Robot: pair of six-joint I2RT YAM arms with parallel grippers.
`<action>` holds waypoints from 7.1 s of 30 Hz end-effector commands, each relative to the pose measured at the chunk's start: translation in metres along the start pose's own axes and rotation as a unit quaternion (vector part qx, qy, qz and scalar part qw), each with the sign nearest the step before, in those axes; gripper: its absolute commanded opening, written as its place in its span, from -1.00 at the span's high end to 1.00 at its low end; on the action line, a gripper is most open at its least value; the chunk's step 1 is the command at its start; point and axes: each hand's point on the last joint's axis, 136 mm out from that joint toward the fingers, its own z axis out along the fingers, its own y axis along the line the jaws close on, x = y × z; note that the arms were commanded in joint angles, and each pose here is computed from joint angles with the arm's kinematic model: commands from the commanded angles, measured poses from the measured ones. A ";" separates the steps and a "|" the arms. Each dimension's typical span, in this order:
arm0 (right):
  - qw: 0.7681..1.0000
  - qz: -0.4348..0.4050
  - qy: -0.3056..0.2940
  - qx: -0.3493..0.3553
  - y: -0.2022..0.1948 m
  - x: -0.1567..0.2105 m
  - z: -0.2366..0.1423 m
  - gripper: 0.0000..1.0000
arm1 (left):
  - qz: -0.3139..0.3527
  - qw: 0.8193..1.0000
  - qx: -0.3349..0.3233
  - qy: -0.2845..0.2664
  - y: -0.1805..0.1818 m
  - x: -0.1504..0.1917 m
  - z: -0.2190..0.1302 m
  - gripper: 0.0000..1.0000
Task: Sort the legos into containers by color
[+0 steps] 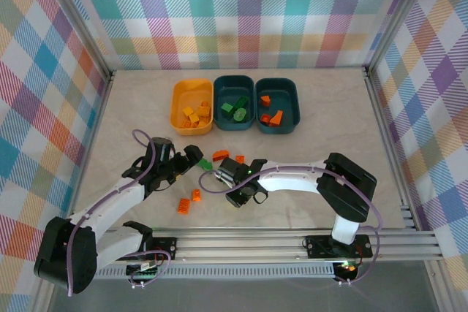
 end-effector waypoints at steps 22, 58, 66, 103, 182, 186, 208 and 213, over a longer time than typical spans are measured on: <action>0.965 0.130 -0.202 0.106 -0.186 -0.197 -0.068 0.40 | -0.075 0.993 -0.074 -0.054 0.058 -0.022 -0.033 -1.00; 0.986 0.090 -0.135 0.028 -0.008 -0.156 -0.005 -0.32 | -0.091 0.993 -0.071 0.005 0.060 -0.002 -0.020 -1.00; 0.990 0.090 -0.101 0.050 -0.013 -0.155 0.027 -0.37 | -0.089 0.994 -0.066 -0.018 0.064 0.001 -0.032 -1.00; 0.967 0.106 -0.223 0.059 -0.069 -0.188 -0.071 0.34 | -0.079 0.996 -0.043 0.002 0.047 -0.003 -0.022 -1.00; 0.898 0.301 -0.314 0.061 -0.178 -0.027 -0.145 -0.17 | -0.095 0.984 -0.148 0.019 -0.107 -0.051 0.063 0.21; 0.893 0.307 -0.322 0.072 -0.180 -0.020 -0.147 -0.17 | 0.026 0.988 -0.152 0.015 -0.142 -0.076 0.100 0.19; 0.886 0.316 -0.337 0.042 -0.167 -0.025 -0.148 -0.41 | 0.205 0.977 -0.051 -0.041 -0.257 -0.130 0.087 -0.61; 0.906 0.311 -0.284 0.044 -0.132 -0.032 -0.125 -0.45 | 0.194 0.974 -0.050 -0.103 -0.220 -0.125 0.009 -0.89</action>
